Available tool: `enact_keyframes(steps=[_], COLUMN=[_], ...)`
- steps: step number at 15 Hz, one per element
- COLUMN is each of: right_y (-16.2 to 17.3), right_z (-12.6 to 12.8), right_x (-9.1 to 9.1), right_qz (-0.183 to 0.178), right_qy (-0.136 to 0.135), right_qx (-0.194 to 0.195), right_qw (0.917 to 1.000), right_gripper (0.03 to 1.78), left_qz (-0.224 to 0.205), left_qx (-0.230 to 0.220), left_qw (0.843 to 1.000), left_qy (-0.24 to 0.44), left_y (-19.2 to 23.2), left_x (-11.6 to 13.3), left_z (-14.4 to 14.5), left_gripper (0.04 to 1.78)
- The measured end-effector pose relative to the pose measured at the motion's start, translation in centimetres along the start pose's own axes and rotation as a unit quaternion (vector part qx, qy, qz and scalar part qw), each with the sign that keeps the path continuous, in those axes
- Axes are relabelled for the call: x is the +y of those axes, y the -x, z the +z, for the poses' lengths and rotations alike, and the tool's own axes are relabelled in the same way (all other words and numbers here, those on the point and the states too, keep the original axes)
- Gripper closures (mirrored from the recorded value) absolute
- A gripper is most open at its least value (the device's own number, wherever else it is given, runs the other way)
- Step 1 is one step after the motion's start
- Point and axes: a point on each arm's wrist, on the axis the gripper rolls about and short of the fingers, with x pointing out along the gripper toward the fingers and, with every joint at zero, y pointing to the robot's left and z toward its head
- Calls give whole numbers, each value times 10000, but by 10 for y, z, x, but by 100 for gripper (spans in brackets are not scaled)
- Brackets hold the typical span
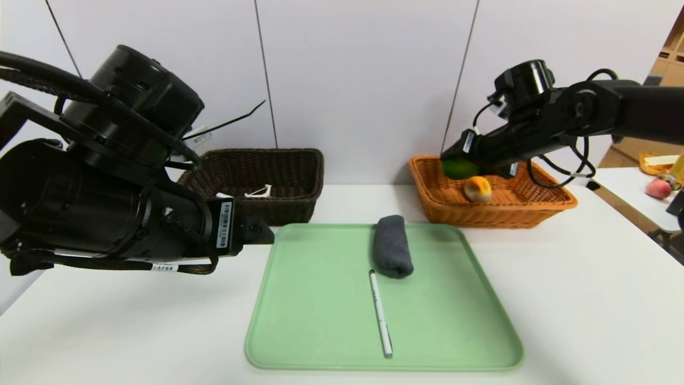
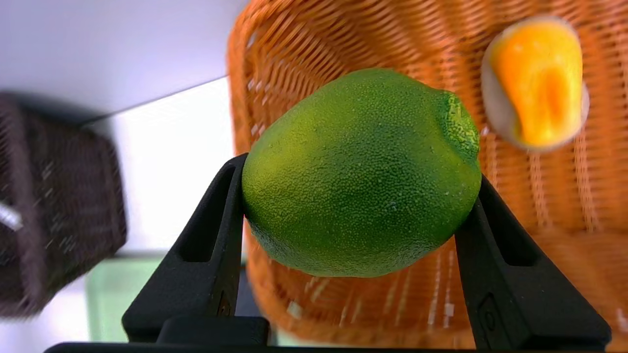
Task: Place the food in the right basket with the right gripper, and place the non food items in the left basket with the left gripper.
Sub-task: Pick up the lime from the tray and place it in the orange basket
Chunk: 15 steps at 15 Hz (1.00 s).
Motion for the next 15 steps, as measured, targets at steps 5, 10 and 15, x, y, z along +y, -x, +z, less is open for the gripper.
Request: enact_keyframes(steps=[5,10,15], right_y=[-29,-33,-31], right_z=[-3,-2,1], right_x=[-11,-15,-14], right_qz=[-114,-153,-182], right_qy=[-28,-54,-72], right_qx=[1,13,-126], right_qw=[9999,9999,9997], right_gripper=[63,37,24], left_qz=[18,24,35], left_qx=[-5,-5,21], left_qw=[10000,10000,10000], left_qy=[19,11,-8], left_y=[0,1,2], left_x=[2,3,4], left_z=[0,0,-3], left_gripper=[13,13,13])
